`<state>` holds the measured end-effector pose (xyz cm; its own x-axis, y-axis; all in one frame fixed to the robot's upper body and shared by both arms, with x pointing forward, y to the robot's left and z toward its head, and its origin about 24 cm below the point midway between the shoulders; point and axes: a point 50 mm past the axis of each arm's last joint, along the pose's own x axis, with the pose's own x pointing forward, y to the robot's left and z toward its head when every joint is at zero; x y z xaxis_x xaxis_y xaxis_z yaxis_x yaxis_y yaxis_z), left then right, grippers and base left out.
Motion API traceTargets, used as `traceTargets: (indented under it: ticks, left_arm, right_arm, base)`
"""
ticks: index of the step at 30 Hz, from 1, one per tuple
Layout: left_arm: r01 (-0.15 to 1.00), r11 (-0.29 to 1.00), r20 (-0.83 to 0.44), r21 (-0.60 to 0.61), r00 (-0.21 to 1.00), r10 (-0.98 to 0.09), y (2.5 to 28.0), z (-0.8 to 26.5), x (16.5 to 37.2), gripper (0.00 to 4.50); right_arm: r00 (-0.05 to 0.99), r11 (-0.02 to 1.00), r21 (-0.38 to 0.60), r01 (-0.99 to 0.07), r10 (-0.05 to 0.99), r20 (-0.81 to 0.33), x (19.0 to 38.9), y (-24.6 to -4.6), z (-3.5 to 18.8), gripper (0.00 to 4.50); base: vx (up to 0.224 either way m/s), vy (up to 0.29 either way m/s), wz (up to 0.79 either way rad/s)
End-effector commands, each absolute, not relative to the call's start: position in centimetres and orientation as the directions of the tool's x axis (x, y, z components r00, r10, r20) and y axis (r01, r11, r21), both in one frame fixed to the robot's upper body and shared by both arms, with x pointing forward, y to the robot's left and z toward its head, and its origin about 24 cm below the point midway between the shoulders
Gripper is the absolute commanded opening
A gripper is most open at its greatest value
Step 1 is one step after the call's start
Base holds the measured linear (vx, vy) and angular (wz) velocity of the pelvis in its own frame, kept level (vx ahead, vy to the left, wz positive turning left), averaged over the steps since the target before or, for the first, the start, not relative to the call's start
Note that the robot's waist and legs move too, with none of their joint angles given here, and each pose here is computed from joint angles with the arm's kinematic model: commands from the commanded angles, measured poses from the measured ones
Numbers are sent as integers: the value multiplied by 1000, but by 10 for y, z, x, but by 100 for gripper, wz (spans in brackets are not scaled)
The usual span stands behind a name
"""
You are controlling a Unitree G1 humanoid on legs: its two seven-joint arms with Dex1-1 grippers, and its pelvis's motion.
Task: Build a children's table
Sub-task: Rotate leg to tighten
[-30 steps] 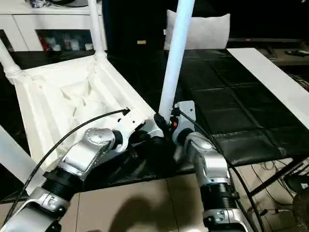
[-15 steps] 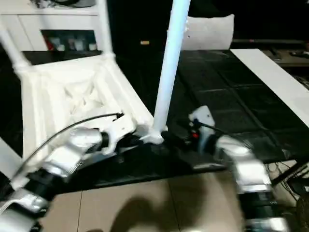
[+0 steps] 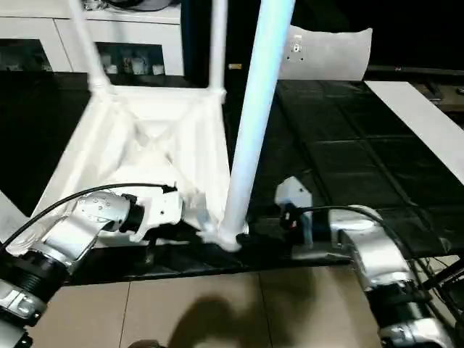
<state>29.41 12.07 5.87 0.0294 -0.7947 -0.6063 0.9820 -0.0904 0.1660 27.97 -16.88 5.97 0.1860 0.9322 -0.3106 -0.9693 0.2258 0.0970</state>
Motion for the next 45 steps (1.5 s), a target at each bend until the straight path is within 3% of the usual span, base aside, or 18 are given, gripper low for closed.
traceTargets:
  ticks: [1, 11, 15, 22, 26, 28, 31, 34, 35, 40, 45]
  left_arm:
    - [964, -212, -628, 159, -67, -775, 108, 57, 286, 0]
    - [963, -222, -631, 154, -77, -772, 109, 55, 285, 0]
    - [966, -213, -628, 146, -75, -775, 111, 54, 285, 0]
    - [989, -70, -593, 129, 20, -805, 107, 52, 290, 0]
    - [986, 145, -552, 88, 169, -817, 97, 51, 297, 0]
    - [943, 322, -517, 88, 320, -794, 85, 52, 308, 0]
    - [885, 461, -476, 63, 433, -765, 72, 57, 317, 0]
    - [839, 543, -427, 31, 502, -752, 56, 63, 323, 0]
    - [834, 551, -414, 24, 510, -754, 51, 65, 324, 0]
    - [852, 519, -398, 63, 499, -770, 46, 69, 322, 0]
    - [886, 414, -465, 207, 462, -755, 72, 62, 319, 0]
  right_arm:
    - [156, 191, 97, -977, 944, -291, 283, -166, 64, 324]
    - [101, 143, 141, -980, 958, -269, 281, -162, 61, 246]
    - [52, 102, 206, -973, 970, -238, 274, -164, 61, 216]
    - [121, 174, 235, -956, 967, -226, 270, -158, 58, 199]
    - [352, 397, 269, -878, 914, -202, 282, -140, 57, 199]
    - [505, 563, 257, -786, 823, -258, 291, -127, 50, 199]
    - [668, 737, 288, -611, 676, -312, 304, -119, 44, 199]
    - [743, 796, 292, -530, 602, -293, 310, -110, 45, 199]
    - [756, 805, 293, -516, 589, -287, 311, -108, 45, 254]
    - [782, 828, 291, -479, 554, -287, 309, -105, 46, 304]
    - [785, 816, 202, -541, 577, -225, 301, -125, 56, 357]
  base:
    - [0, 0, 0]
    - [0, 0, 0]
    - [0, 0, 0]
    - [0, 0, 0]
    - [0, 0, 0]
    - [-26, 3, -5]
    - [0, 0, 0]
    - [0, 0, 0]
    - [0, 0, 0]
    - [0, 0, 0]
    - [0, 0, 0]
